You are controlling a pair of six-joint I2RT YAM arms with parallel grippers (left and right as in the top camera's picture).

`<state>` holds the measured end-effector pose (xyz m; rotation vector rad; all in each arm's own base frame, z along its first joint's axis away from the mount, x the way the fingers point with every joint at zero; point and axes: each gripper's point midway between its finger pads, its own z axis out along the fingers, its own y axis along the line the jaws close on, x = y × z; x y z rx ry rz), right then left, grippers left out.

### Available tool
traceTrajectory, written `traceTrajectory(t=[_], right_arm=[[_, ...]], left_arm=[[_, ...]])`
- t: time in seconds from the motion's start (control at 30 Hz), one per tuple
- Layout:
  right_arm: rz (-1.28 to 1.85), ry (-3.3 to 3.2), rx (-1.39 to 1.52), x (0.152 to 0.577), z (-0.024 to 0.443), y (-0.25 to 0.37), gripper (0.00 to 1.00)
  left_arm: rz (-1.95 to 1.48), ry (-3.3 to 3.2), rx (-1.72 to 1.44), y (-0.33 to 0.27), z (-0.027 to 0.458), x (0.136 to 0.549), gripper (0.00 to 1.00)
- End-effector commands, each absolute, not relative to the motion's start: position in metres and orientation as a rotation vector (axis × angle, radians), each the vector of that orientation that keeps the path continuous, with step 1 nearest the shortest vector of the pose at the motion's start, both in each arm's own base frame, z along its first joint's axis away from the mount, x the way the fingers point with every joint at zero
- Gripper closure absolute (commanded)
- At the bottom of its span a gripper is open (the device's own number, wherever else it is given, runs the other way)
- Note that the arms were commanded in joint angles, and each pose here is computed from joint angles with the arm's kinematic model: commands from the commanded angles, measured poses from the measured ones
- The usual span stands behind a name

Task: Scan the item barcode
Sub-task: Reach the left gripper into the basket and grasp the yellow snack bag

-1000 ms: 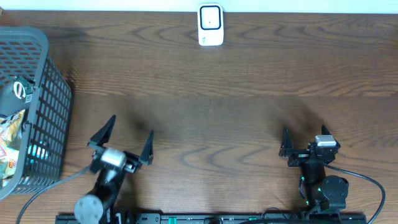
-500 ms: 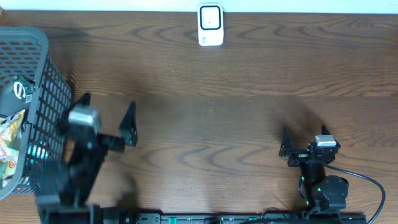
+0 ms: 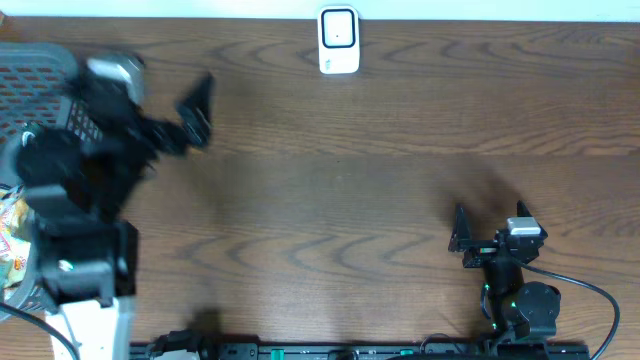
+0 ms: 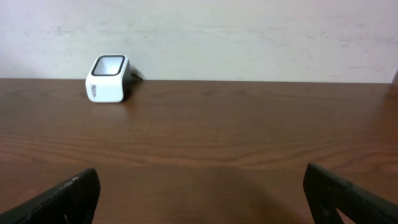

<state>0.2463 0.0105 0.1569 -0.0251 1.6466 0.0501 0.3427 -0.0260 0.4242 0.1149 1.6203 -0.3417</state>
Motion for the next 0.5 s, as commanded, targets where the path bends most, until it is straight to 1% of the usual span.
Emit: traceTrajectory(t=[0.0, 0.1, 0.13, 0.2, 0.23, 0.33, 0.47], right_arm=[[0.06, 1.648, -0.016, 0.246, 0.156, 0.011, 0.01], [0.06, 1.648, -0.016, 0.246, 0.156, 0.011, 0.01], [0.06, 1.648, -0.016, 0.246, 0.156, 0.011, 0.01], [0.06, 1.648, -0.016, 0.246, 0.156, 0.011, 0.01], [0.06, 1.648, -0.016, 0.246, 0.156, 0.011, 0.01], [0.06, 1.648, -0.016, 0.246, 0.156, 0.011, 0.01], [0.06, 1.648, -0.016, 0.246, 0.156, 0.011, 0.01]], left_arm=[[-0.241, 1.604, -0.065, 0.028, 0.478, 0.356, 0.02], [-0.16, 1.677, -0.206, 0.083, 0.491, 0.366, 0.02], [-0.109, 1.727, -0.313, 0.12, 0.49, 0.368, 0.03], [-0.026, 1.797, -0.481, 0.169, 0.478, 0.363, 0.02], [0.017, 1.827, -0.557, 0.189, 0.469, 0.358, 0.02], [0.217, 1.957, -0.8, 0.254, 0.422, 0.334, 0.02], [0.498, 2.127, -1.079, 0.31, 0.356, 0.29, 0.02]])
